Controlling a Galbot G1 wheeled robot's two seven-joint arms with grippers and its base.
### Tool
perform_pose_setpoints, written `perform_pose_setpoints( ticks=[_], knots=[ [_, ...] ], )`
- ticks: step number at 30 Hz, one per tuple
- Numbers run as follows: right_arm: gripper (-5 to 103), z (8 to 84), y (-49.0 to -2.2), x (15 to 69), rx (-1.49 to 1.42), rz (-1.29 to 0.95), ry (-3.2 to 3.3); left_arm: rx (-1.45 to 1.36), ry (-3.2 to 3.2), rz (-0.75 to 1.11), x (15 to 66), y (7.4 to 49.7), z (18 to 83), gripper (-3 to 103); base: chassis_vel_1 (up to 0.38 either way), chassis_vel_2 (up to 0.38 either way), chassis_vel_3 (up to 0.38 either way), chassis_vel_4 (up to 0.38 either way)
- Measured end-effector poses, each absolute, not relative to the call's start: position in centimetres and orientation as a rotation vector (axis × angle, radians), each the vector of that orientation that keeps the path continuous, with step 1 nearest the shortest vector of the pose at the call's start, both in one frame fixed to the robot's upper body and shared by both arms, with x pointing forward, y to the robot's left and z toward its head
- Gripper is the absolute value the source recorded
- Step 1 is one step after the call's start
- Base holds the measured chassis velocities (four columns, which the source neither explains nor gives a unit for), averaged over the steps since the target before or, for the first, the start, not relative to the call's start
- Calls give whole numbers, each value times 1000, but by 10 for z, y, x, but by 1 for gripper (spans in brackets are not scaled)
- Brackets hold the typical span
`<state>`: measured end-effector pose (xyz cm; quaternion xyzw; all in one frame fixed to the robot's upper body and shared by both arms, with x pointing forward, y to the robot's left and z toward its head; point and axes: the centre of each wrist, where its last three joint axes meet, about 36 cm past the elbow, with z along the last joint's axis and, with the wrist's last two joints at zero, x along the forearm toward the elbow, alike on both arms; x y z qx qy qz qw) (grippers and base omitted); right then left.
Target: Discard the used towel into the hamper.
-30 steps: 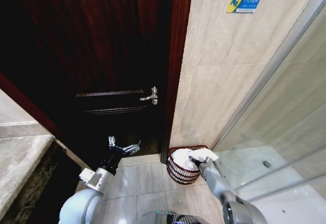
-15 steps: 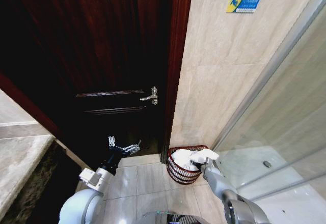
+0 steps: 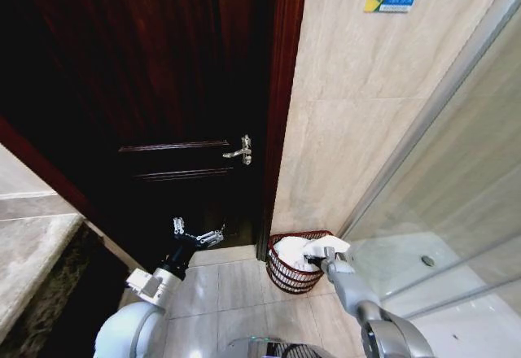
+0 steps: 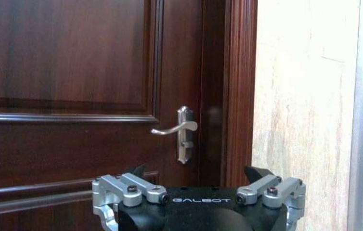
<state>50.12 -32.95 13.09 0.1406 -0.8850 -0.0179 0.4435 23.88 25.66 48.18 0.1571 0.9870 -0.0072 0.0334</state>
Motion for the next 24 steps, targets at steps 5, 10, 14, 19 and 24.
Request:
perform_pose_setpoints(
  ticks=[5,10,14,19,24],
  knots=[
    [2,126,-326,501,368,-86,-2170,483,3036,-22,239,257,482,100,0,0,0,0],
    [2,118,-318,493,366,-140,-2155,483,3036,-22,239,257,482,100,0,0,0,0],
    [2,113,-317,488,365,-146,-2141,483,3036,-22,239,257,482,100,0,0,0,0],
    [2,111,-318,484,366,-146,-2133,483,3037,-22,239,257,482,100,0,0,0,0],
    [2,114,-316,489,331,-212,-2131,483,3037,-22,239,257,482,100,0,0,0,0]
  ],
)
